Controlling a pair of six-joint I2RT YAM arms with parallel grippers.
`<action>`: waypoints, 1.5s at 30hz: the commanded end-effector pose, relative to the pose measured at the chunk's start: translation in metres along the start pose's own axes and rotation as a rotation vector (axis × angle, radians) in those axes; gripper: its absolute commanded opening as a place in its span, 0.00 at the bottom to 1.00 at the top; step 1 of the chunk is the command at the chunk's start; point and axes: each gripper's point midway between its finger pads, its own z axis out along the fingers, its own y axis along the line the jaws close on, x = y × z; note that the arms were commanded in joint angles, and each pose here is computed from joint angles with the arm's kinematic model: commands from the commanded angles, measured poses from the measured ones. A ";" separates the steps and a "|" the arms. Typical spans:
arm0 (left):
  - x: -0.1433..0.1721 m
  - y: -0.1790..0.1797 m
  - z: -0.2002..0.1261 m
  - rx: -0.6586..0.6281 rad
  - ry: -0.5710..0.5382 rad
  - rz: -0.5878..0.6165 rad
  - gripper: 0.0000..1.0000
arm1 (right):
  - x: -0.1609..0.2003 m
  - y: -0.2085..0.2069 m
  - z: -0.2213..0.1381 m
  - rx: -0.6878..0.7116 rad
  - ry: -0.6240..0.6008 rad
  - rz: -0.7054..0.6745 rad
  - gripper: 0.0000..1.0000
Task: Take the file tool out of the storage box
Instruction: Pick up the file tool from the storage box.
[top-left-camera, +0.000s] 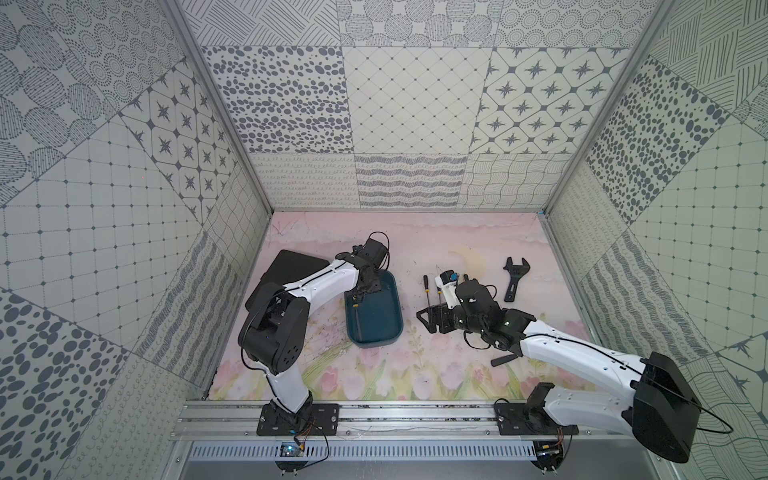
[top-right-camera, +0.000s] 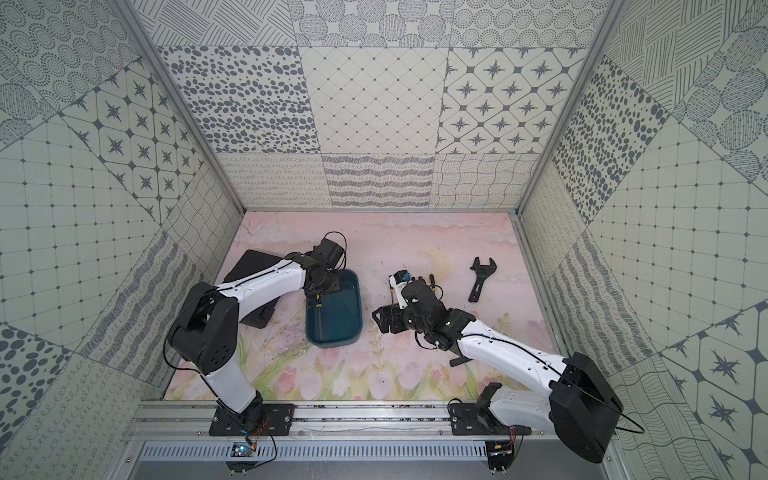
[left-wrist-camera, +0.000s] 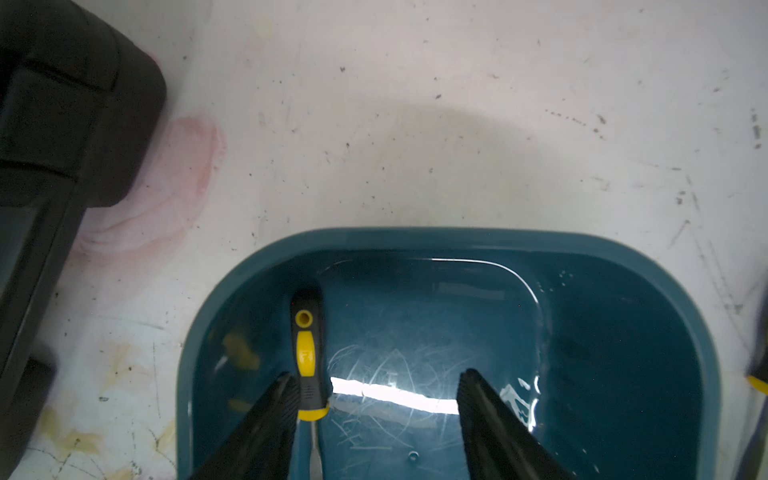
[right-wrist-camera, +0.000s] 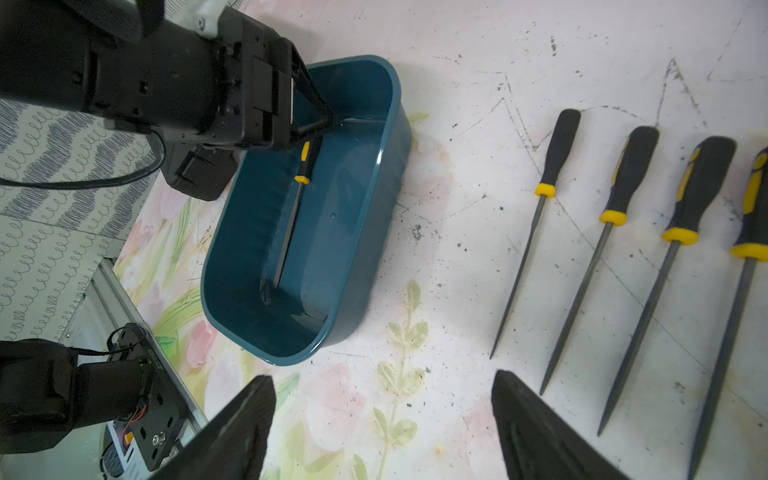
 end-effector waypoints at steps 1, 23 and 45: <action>0.002 0.019 0.004 -0.121 0.010 0.033 0.61 | -0.012 0.004 -0.007 -0.032 -0.058 -0.003 0.87; 0.019 0.030 0.038 -0.220 0.107 0.067 0.55 | -0.007 -0.010 -0.006 -0.030 -0.060 0.056 0.86; 0.026 0.011 0.050 -0.083 0.136 0.016 0.47 | -0.003 -0.014 -0.003 -0.024 -0.053 0.072 0.86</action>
